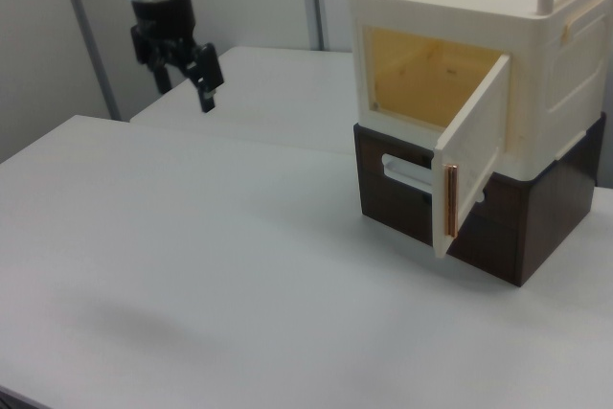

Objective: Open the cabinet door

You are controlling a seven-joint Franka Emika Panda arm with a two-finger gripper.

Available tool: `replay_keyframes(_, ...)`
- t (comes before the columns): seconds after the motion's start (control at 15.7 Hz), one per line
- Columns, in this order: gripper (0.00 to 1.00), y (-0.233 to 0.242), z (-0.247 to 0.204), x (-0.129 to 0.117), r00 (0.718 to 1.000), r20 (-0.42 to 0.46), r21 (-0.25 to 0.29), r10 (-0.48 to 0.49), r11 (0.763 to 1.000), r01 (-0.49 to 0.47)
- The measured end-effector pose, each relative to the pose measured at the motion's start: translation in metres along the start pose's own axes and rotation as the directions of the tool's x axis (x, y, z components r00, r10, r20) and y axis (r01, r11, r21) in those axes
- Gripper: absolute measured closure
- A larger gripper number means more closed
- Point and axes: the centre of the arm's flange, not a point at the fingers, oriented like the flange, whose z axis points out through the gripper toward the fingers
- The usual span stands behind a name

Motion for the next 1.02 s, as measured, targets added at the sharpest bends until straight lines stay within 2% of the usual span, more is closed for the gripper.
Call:
replay_keyframes(0.13,0.00,-0.027,0.021,0.007,0.999,0.035,-0.004,-0.038,0.999,0.038)
replay_keyframes(0.26,0.00,-0.036,0.027,0.009,0.998,0.032,-0.015,-0.056,0.998,0.057)
replay_keyframes(0.45,0.00,-0.032,0.031,0.013,0.992,0.021,-0.080,-0.127,0.988,0.129)
replay_keyframes(0.57,0.00,-0.029,0.034,0.015,0.988,0.027,-0.097,-0.154,0.983,0.156)
replay_keyframes(1.02,0.00,-0.016,0.033,0.017,0.989,0.028,-0.131,-0.147,0.980,0.149)
